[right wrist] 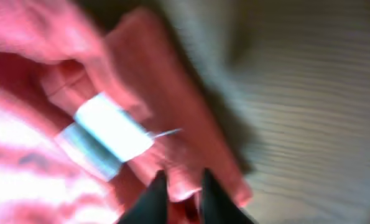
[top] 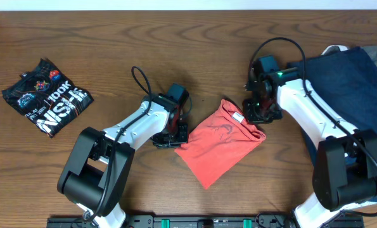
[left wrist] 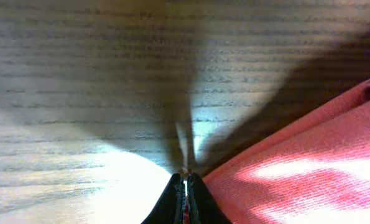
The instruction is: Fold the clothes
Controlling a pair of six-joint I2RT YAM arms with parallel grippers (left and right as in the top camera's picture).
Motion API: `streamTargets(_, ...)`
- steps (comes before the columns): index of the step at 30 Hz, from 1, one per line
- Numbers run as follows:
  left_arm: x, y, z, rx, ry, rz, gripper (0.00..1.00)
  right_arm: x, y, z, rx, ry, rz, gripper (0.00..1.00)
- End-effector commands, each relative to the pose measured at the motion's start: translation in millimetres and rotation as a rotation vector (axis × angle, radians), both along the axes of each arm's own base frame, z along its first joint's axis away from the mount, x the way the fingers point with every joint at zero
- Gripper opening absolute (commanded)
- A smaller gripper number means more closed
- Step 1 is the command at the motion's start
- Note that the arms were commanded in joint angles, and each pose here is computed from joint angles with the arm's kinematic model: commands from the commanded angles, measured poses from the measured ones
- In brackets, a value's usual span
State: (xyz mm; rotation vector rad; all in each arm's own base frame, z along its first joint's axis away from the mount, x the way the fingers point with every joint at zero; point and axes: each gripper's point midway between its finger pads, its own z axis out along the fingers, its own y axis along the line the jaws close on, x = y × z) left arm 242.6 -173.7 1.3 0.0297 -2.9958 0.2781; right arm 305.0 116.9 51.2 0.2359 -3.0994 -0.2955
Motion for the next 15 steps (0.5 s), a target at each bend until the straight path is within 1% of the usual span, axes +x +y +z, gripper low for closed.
streamTargets(1, 0.6, 2.4, -4.5, 0.016, 0.002, 0.014, 0.06, -11.2, 30.5, 6.8, 0.198, 0.011, 0.199, 0.22)
streamTargets(3, 2.2, 1.5, -4.5, 0.013, -0.003, 0.017, 0.06, -11.2, 31.2, 7.1, 0.203, 0.006, 0.218, 0.24)
streamTargets(11, 2.9, 1.2, -4.6, 0.012, -0.004, 0.028, 0.06, -7.8, 31.3, 6.4, 0.197, -0.011, 0.227, 0.22)
streamTargets(15, 2.9, 1.3, -4.5, 0.012, -0.004, 0.028, 0.06, -10.4, 27.6, 4.3, 0.175, 0.002, 0.226, 0.17)
